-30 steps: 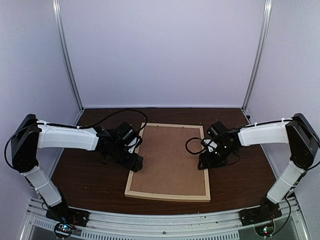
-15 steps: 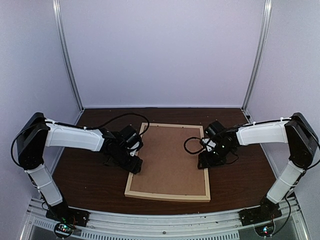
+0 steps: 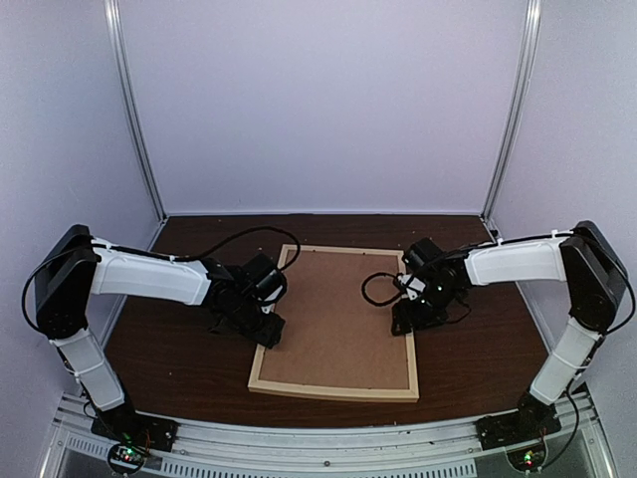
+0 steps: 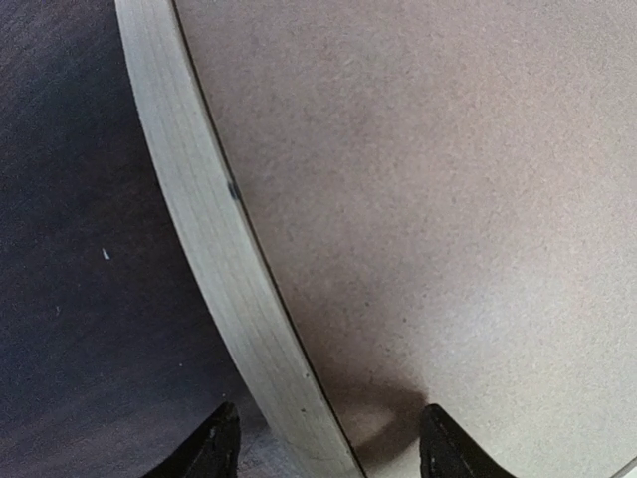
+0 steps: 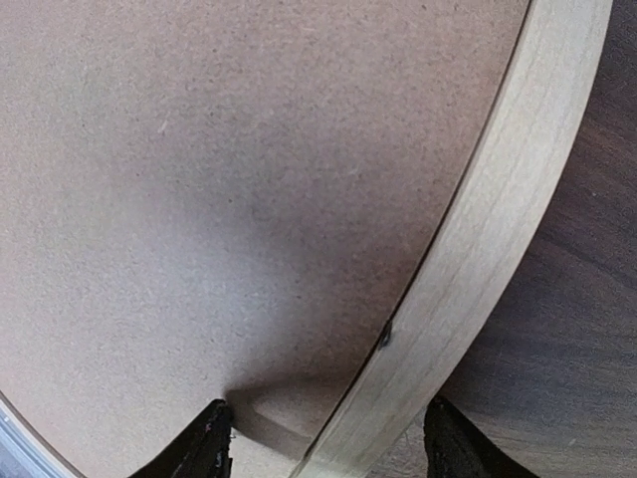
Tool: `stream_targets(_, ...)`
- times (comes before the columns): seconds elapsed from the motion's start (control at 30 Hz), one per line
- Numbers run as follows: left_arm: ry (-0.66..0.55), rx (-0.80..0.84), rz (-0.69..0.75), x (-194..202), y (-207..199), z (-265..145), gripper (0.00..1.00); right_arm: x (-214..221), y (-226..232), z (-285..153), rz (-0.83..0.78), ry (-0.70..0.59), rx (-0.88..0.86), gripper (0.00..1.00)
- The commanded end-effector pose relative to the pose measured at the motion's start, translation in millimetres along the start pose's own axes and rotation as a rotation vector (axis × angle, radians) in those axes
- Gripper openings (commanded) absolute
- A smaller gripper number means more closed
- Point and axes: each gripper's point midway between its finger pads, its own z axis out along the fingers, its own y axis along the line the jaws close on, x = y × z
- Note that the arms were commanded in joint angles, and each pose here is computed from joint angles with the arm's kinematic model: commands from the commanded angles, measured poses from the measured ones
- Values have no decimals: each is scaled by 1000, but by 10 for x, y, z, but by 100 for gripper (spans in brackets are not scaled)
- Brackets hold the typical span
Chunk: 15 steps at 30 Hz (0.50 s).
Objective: Put the photo into the frame
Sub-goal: Adjust the photo frame at the center of the board.
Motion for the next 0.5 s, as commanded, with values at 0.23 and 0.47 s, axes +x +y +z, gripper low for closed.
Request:
stream_targets(0.23,55,187,-1,272,-373,-89,58,1,-17,138,-20,50,-19,64)
stream_targets(0.47,59,301,-15,395,-602,-189,56,-67,-11,97,18,49,-126,64)
